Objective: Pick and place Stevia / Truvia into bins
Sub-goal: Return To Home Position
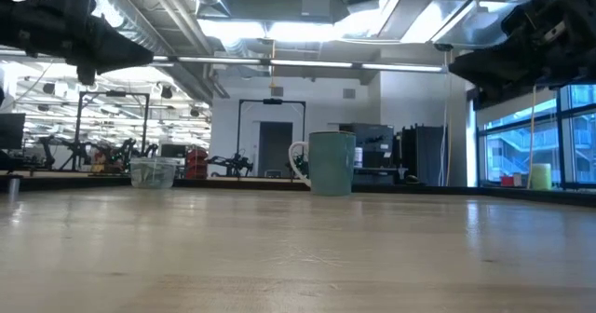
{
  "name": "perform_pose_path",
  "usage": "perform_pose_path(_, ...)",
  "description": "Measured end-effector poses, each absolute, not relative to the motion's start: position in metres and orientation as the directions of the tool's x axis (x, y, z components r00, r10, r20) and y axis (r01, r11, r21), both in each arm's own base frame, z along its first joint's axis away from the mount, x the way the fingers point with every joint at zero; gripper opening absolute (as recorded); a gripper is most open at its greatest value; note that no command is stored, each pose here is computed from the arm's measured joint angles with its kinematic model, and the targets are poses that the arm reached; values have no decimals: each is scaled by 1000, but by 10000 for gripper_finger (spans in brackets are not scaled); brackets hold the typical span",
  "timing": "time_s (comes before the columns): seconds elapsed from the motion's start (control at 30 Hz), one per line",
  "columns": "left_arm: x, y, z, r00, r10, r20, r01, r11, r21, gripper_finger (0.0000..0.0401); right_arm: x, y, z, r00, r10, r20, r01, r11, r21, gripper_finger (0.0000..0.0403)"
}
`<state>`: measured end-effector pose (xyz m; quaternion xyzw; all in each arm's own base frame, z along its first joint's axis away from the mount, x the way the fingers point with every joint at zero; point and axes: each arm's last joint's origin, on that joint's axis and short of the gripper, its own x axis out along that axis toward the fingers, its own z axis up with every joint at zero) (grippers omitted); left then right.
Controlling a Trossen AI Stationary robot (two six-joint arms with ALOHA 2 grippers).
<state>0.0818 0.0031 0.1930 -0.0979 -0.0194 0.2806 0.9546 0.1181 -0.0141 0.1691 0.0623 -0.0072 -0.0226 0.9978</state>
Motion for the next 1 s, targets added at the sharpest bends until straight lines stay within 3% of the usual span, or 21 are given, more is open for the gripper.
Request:
perform_pose_path(0.23,90,0,174,865,501,11,-481,836,-265,47,114,-14,173,998,-46,52,40,992,117,79)
perform_pose_path(0.63,93,-2,172,886,460,55,-441,873,-207,47,114,-13,175,996,-45,76,38,995,93,79)
perform_pose_path(1.0,95,-9,172,979,196,61,-191,979,-76,47,111,-13,178,993,-44,106,36,996,80,79)
